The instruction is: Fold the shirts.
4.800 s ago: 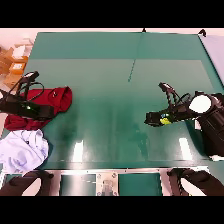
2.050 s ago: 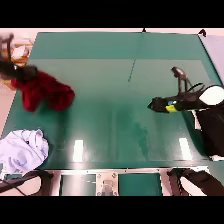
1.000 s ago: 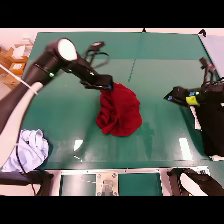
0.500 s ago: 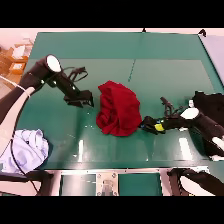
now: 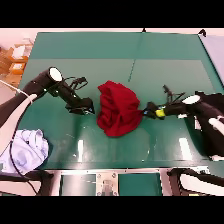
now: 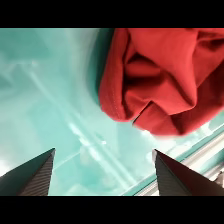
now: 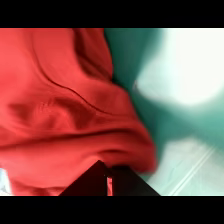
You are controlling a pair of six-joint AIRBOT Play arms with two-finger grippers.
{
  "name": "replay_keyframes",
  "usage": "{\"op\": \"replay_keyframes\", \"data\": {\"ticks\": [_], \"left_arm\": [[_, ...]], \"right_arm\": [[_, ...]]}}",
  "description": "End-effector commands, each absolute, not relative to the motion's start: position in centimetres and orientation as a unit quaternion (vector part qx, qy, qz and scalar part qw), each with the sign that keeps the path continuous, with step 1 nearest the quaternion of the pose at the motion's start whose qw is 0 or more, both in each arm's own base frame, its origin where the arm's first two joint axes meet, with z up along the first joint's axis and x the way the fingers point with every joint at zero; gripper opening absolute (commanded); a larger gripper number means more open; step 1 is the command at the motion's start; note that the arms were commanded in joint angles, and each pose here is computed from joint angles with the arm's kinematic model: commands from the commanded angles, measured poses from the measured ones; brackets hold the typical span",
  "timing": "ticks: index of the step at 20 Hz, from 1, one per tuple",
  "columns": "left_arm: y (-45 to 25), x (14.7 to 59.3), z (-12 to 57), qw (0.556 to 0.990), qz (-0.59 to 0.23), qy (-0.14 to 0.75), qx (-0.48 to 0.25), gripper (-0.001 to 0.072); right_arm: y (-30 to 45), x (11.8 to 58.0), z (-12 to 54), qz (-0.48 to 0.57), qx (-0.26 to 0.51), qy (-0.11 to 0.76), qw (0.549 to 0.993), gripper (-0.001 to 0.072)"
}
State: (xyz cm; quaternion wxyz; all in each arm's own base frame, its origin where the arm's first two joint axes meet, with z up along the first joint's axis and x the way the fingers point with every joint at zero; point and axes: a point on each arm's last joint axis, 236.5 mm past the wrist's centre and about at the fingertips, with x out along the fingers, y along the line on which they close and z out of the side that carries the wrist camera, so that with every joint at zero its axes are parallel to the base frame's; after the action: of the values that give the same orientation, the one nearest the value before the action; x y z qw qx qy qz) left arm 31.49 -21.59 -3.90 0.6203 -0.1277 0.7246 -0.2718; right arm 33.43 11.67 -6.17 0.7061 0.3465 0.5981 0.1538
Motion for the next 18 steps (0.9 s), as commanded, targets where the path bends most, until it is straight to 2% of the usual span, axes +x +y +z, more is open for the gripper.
{"op": "replay_keyframes", "data": {"ticks": [1, 5, 9, 10, 11, 14, 15, 18], "left_arm": [[-24.2, 30.8, -4.8, 0.618, -0.283, 0.715, -0.165, 0.0713], [-29.7, 27.3, -7.4, 0.613, -0.299, 0.709, -0.180, 0.0713], [-33.9, 26.7, -8.4, 0.649, -0.307, 0.675, -0.168, 0.0710], [-34.5, 27.4, -8.6, 0.667, -0.306, 0.659, -0.165, 0.0632], [-34.6, 28.3, -8.6, 0.683, -0.302, 0.644, -0.165, 0.0520], [-33.1, 30.4, -9.2, 0.710, -0.287, 0.626, -0.148, 0.0102], [-32.3, 30.4, -9.5, 0.710, -0.284, 0.629, -0.136, 0.0025], [-30.7, 31.1, -7.3, 0.704, -0.289, 0.633, -0.141, 0.0024]], "right_arm": [[4.6, 35.1, -2.7, 0.121, 0.366, 0.559, 0.734, 0.0016], [0.7, 34.9, -2.4, 0.081, 0.390, 0.542, 0.740, 0.0016], [1.6, 34.8, -2.5, 0.090, 0.381, 0.549, 0.739, 0.0016], [1.7, 34.8, -2.5, 0.092, 0.379, 0.550, 0.739, 0.0016], [1.8, 34.8, -2.5, 0.093, 0.379, 0.550, 0.739, 0.0016], [2.1, 34.5, -2.4, 0.098, 0.379, 0.555, 0.734, 0.0016], [2.2, 34.3, -2.4, 0.100, 0.380, 0.557, 0.732, 0.0015], [2.1, 34.6, -1.7, 0.105, 0.377, 0.553, 0.736, 0.0015]]}}
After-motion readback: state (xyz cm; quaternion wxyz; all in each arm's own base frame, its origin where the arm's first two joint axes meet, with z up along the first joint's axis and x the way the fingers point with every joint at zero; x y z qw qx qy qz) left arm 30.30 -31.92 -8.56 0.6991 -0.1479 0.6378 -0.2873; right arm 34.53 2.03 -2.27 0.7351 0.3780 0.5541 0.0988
